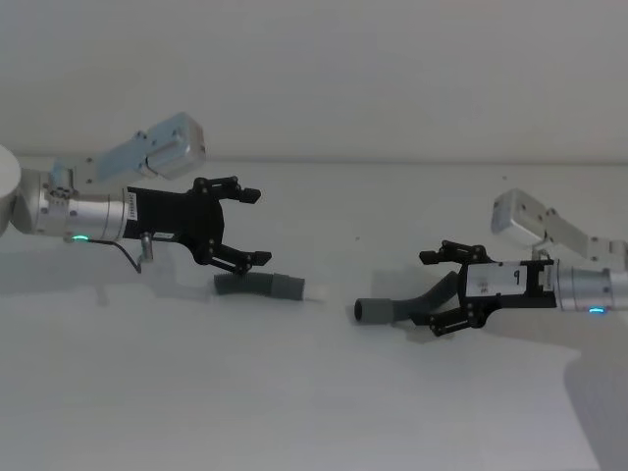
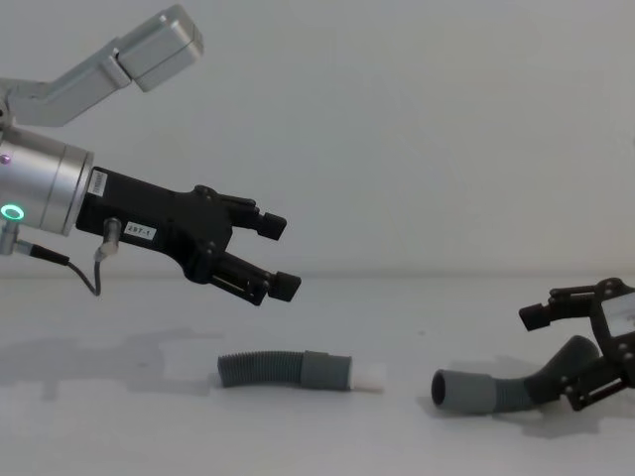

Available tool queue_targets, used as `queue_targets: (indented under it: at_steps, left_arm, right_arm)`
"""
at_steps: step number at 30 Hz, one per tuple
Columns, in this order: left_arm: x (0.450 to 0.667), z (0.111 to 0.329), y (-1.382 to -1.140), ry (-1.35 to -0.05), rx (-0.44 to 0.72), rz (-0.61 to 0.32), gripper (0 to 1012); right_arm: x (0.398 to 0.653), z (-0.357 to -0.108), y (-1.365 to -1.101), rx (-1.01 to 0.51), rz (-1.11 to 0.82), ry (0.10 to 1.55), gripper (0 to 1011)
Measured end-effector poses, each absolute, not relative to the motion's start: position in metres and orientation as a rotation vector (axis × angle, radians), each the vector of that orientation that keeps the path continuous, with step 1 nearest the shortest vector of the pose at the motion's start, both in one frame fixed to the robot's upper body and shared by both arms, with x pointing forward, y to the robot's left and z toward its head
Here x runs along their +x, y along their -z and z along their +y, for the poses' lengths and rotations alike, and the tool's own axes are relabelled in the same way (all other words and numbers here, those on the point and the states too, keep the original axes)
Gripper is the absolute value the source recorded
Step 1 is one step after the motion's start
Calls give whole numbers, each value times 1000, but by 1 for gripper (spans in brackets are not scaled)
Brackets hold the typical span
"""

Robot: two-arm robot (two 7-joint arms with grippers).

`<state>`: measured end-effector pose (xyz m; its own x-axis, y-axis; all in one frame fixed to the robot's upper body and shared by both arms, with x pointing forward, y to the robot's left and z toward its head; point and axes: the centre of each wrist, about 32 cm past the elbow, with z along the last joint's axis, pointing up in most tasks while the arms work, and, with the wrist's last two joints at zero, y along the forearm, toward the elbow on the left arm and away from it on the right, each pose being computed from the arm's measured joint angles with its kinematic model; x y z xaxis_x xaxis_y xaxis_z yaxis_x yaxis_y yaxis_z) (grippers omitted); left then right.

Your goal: Use both hands to pick up one end of the pipe from the table, align the ends, and insert them.

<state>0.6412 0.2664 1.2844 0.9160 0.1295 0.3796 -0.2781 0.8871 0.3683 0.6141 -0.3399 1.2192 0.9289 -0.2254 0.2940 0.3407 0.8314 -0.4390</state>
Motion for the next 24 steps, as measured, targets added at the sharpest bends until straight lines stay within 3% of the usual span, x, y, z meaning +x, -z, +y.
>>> queue_targets:
  at_steps: [24]
  left_arm:
    - [642, 267, -1285, -212, 435, -354, 1001]
  right_arm:
    - [637, -338, -1229, -384, -147, 150, 1002]
